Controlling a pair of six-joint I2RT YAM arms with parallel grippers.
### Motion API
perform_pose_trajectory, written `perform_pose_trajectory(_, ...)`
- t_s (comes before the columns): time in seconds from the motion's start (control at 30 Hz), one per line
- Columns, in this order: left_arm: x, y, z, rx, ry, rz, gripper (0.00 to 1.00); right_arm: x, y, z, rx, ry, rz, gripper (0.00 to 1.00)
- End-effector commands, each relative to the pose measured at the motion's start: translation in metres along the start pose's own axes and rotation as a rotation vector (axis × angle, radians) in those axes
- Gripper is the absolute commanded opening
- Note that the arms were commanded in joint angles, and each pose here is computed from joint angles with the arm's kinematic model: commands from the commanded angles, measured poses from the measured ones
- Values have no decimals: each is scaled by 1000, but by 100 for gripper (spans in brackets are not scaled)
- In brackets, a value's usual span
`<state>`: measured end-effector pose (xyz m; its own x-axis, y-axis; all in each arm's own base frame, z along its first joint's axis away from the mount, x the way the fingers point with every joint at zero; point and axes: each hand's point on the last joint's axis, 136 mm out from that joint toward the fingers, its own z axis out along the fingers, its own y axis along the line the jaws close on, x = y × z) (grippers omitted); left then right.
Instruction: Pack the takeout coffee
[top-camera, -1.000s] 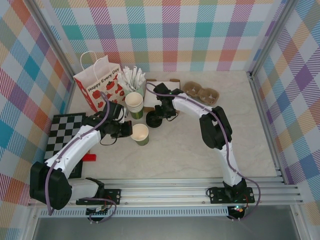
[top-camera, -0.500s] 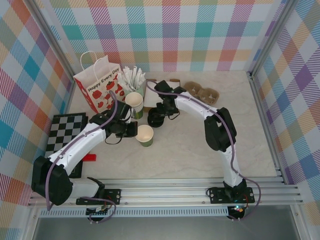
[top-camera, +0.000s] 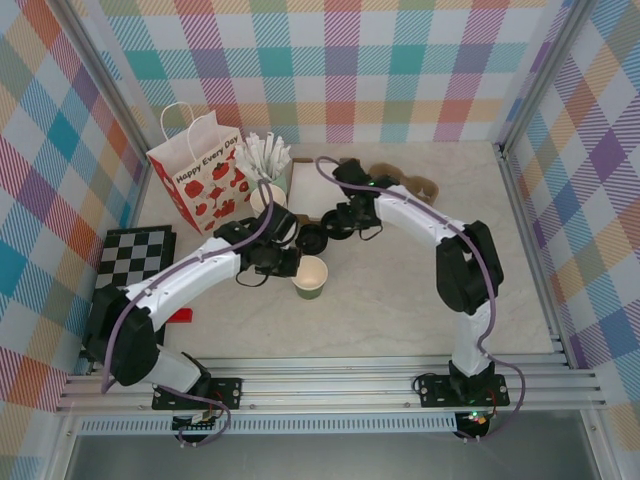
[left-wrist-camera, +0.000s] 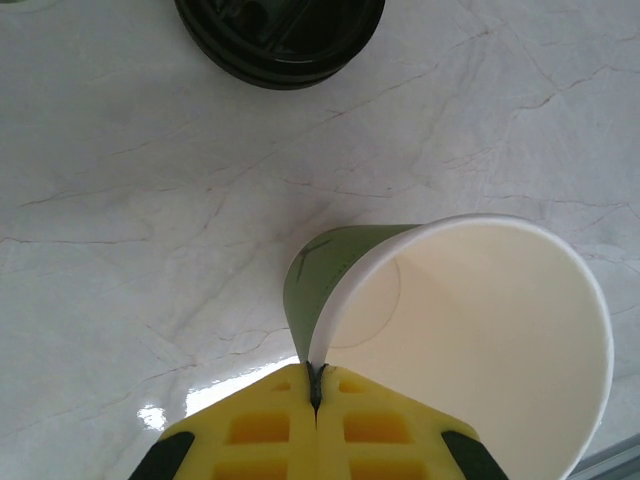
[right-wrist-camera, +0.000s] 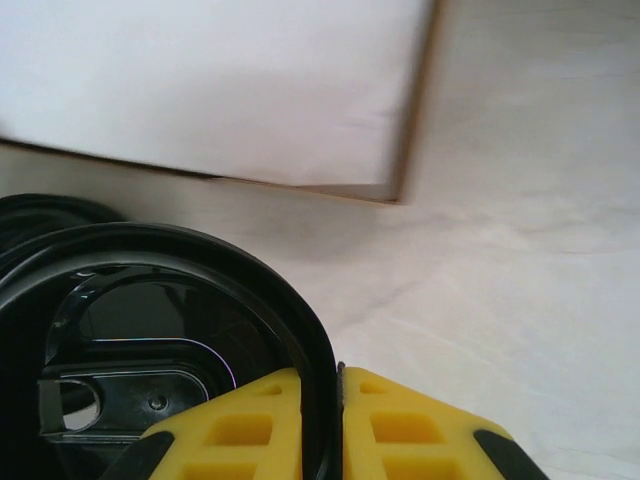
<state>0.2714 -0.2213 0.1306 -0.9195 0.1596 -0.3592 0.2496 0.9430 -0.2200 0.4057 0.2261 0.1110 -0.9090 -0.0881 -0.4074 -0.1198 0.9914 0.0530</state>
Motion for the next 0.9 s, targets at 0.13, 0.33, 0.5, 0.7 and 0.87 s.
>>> perform_pose_trajectory(0.13,-21,-18,12,-25,-31,-14,0,3,-57,-28,58,-62,73,14)
perform_pose_trajectory(0.33,-34,-21,19,-52,-37,-24,0,13,-64,-34,60,-65,84,14)
perform_pose_trajectory(0.5,-39,-26,17,-48,-24,-27,16,16,-64,-42,48,-76,88,14)
perform_pose_trajectory(0.7,-49,-33,-9,-16,-75,-37,41,13,-63,-63,22,-148,62,15)
perform_pose_trajectory(0.87,-62,-48,-45,92,-181,-37,68,7,-42,-80,-37,-223,-14,16)
